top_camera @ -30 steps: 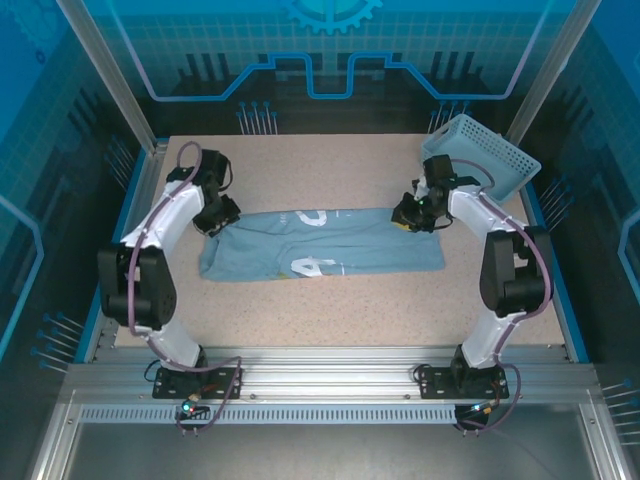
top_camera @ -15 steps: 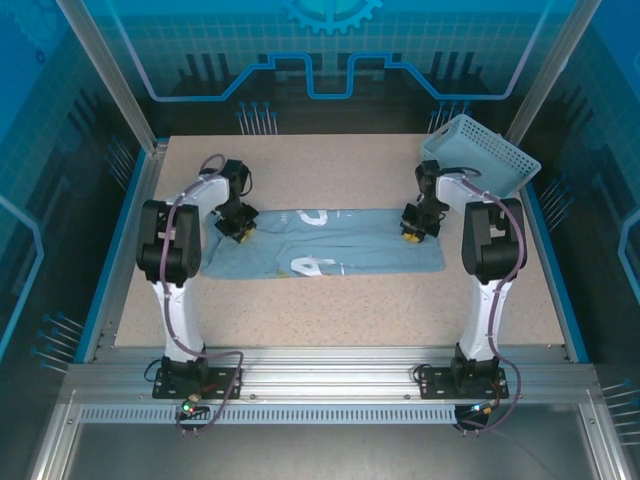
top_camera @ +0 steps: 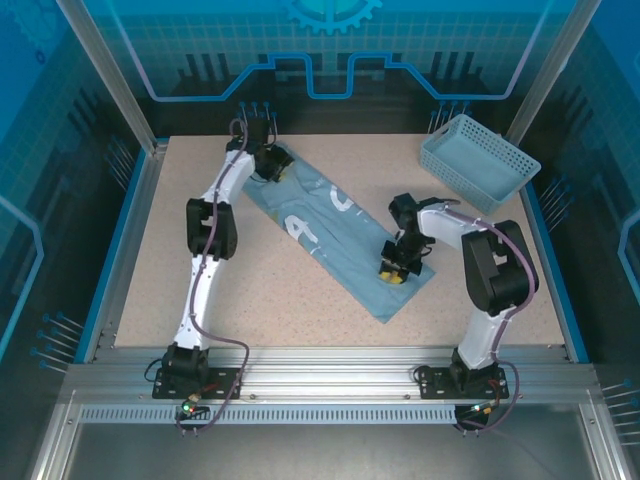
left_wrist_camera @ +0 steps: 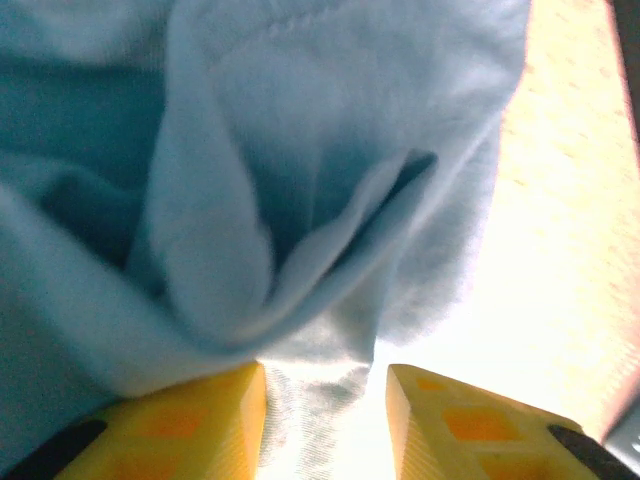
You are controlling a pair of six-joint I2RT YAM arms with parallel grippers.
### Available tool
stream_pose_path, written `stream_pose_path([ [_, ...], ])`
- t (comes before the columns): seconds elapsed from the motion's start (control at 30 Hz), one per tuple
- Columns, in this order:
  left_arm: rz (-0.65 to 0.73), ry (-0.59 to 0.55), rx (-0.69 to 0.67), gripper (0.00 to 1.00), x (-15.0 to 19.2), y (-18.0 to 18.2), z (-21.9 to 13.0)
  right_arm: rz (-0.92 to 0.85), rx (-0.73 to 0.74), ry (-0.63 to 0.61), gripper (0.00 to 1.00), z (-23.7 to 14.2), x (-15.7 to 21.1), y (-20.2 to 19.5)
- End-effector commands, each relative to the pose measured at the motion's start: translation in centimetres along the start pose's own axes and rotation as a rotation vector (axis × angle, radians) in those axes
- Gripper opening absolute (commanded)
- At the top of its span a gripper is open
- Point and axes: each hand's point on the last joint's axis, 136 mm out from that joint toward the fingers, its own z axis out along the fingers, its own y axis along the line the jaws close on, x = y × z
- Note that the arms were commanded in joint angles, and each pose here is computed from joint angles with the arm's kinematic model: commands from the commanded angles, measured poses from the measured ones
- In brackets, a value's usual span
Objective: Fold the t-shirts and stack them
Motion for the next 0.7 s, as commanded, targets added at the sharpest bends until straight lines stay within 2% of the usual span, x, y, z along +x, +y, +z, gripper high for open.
stream_pose_path([
  [0.0, 0.112, -0.002, 0.166, 0.43, 3.4, -8.4, -6.0, -0.071, -0.107, -0.091, 0.26, -4.2, -0.2, 3.1],
  [0.1, 0.071, -0.043, 0.089, 0.44, 5.6, -6.8, -10.2, -0.166, -0.124, -0.202, 0.28, -6.3, -2.9, 4.7],
  [0.17, -0.022, -0.028, 0.013, 0.42, 7.6, -3.1, -11.6, -0.242, -0.143, -0.238, 0.28, -6.6, -4.9, 6.5],
  [0.3, -0.155, 0.025, -0.086, 0.4, 9.8, 3.5, -11.7, -0.355, -0.169, -0.232, 0.27, -4.9, -8.8, 9.8],
  [0.43, -0.317, 0.034, -0.095, 0.37, 9.9, 6.8, -9.6, -0.366, -0.124, -0.199, 0.25, -2.7, -12.4, 10.7],
  [0.53, -0.333, 0.028, -0.16, 0.35, 9.1, 8.3, -7.6, -0.324, -0.089, -0.167, 0.25, -1.5, -14.1, 10.0],
  [0.67, -0.345, 0.065, -0.198, 0.34, 9.0, 9.1, -4.5, -0.205, -0.043, -0.093, 0.23, 0.1, -14.1, 7.4],
])
